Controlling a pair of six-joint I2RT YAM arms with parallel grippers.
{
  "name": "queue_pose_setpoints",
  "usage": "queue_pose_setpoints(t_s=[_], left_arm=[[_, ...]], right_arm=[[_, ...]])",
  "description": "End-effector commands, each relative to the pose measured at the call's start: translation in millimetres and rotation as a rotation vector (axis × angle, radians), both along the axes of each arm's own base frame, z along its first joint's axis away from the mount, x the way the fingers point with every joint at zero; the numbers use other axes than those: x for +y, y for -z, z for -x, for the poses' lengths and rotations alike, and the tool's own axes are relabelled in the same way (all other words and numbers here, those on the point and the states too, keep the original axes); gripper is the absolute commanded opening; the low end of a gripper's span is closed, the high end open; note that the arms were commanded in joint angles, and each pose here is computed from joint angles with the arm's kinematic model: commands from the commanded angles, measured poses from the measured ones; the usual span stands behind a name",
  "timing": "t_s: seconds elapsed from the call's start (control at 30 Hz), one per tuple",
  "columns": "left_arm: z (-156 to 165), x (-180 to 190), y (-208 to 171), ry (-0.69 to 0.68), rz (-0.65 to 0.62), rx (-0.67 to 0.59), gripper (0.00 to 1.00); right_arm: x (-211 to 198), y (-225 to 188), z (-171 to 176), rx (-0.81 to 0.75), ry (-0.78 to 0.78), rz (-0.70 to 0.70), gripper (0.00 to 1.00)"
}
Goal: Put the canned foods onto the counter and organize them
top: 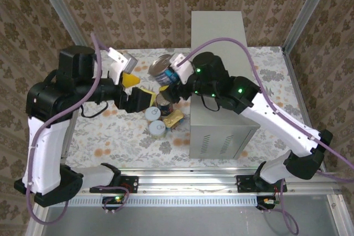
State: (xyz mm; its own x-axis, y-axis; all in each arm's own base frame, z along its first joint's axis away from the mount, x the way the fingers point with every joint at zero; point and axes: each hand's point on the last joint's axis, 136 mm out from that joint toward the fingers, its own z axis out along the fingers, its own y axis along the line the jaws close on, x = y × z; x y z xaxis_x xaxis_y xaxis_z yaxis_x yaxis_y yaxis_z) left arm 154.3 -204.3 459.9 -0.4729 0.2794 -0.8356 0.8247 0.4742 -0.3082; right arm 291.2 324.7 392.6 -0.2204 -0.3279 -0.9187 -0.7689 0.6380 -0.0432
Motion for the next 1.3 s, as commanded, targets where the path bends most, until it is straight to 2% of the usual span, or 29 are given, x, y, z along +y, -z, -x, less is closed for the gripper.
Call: queue_pose_setpoints(t_s=[0.0, 0.23, 0.47, 0.63, 0.83, 1.03, 1.27], left_arm=[[6.8, -4.9, -7.2, 0.051, 0.052, -0.057, 1.00], [8.6, -13.7, 6.5, 0.106, 0.088, -0.059, 1.00], [6.0, -18.4, 14.3, 0.130, 0.086, -0.055, 1.00], [7.9, -22.6, 17.4, 0.160, 0.105, -0.049, 1.00], [2.2, -26.2, 26.0, 0.154, 0.113, -0.040, 1.00], [-0.8, -28.2, 22.9, 0.158, 0.123, -0.063, 1.00], [-7.4, -35.2, 25.4, 0.178, 0.128, -0.057, 1.00]], right_arm=[[-44.4, -94.6, -8.2, -0.165, 0.125, -0.323, 0.67], [-114.8, -101.8, -39.8, -0.247, 0.286, -0.474, 0.68], [-155.6, -82.3, -72.3, -0.314, 0.397, -0.453, 0.68], [-169.6, -73.5, -93.7, -0.391, 0.405, -0.452, 0.71], [-175.1, -58.0, -122.4, -0.352, 0.425, -0.405, 0.75], [-175.2, -54.5, -120.5, -0.351, 0.417, -0.349, 0.87], [-182.0, -63.0, -107.1, -0.368, 0.420, -0.311, 0.96]])
